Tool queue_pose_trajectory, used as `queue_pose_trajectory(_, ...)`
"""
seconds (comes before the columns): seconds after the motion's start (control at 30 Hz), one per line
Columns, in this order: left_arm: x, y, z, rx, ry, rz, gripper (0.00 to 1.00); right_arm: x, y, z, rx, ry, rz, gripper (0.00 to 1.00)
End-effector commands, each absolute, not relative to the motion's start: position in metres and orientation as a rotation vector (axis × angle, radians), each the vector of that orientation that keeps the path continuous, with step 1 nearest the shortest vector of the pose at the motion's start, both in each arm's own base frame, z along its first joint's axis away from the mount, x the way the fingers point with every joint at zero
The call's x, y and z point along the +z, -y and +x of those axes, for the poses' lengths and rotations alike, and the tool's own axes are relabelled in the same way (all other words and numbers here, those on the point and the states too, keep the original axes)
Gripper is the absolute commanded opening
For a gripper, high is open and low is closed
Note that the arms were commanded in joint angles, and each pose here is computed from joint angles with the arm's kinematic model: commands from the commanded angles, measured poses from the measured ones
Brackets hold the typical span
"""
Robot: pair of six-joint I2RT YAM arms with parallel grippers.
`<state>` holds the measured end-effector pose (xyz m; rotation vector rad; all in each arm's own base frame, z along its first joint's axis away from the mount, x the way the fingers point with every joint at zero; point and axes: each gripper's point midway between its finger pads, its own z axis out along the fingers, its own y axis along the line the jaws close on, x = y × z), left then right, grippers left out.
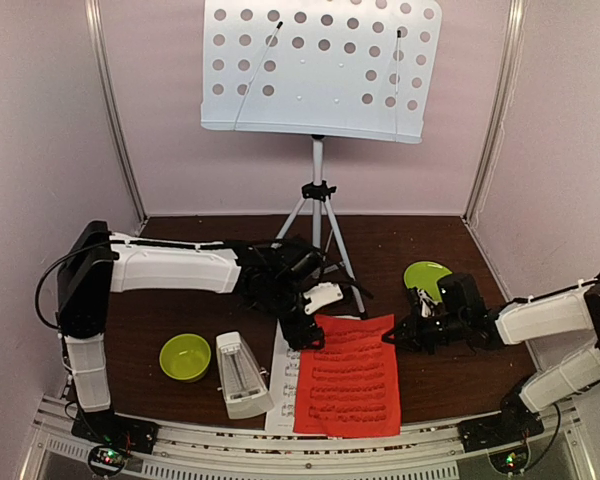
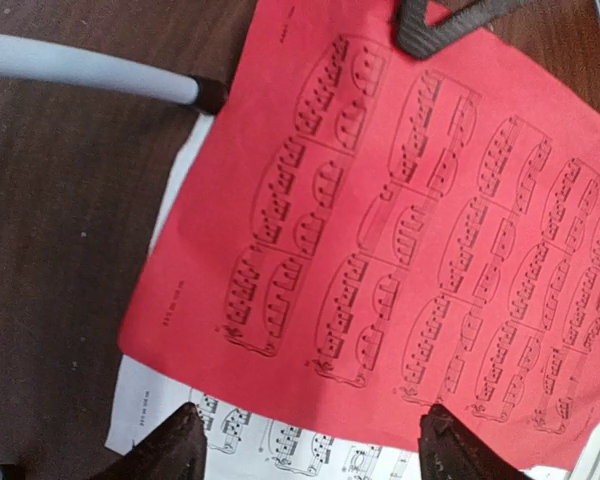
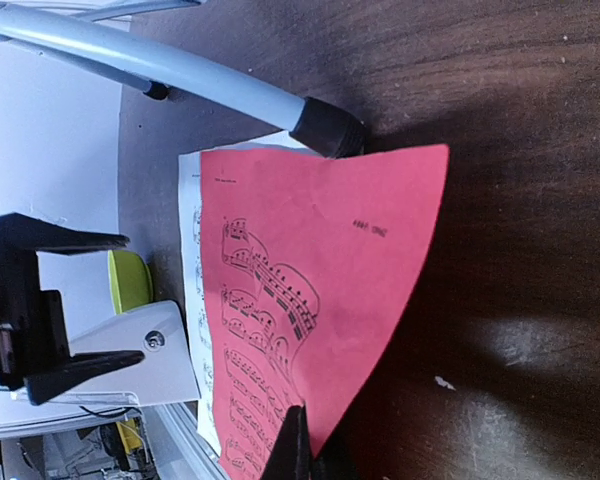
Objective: Set up the instrument practice props
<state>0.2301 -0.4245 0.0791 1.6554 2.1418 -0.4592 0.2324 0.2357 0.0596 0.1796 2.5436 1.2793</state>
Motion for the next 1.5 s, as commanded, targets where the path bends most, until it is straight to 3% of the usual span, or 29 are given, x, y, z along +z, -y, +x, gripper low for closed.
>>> queue_pose_trajectory(0.0,0.115,0.427,0.245,-0.543,-2.101,1.494,0.78,0.071,-0.232,0.226,1.246,-2.516,0.077,0.00)
queue_pose_trajectory(0.3,0.175,0.418,0.265,-0.601,-2.008,1.268,0.82,0.140,-0.227,0.217,1.241,-2.236,-0.171,0.00)
queue_pose_trajectory(0.5,0.240,0.408,0.273,-0.638,-1.847,1.142,0.82,0.217,-0.221,0.209,1.115,-2.002,-0.424,0.00)
queue_pose_trajectory(0.9,0.335,0.380,0.271,-0.581,-1.671,1.038,0.81,0.317,-0.225,0.173,0.820,-1.790,-0.872,0.00)
queue_pose_trajectory(1.2,0.421,0.351,0.265,-0.544,-1.597,0.929,0.79,0.422,-0.220,0.169,0.712,-1.584,-0.870,0.00)
queue_pose_trajectory(1.47,0.513,0.329,0.274,-0.502,-1.485,0.737,0.70,0.531,-0.215,0.176,0.729,-1.335,-0.717,0.00)
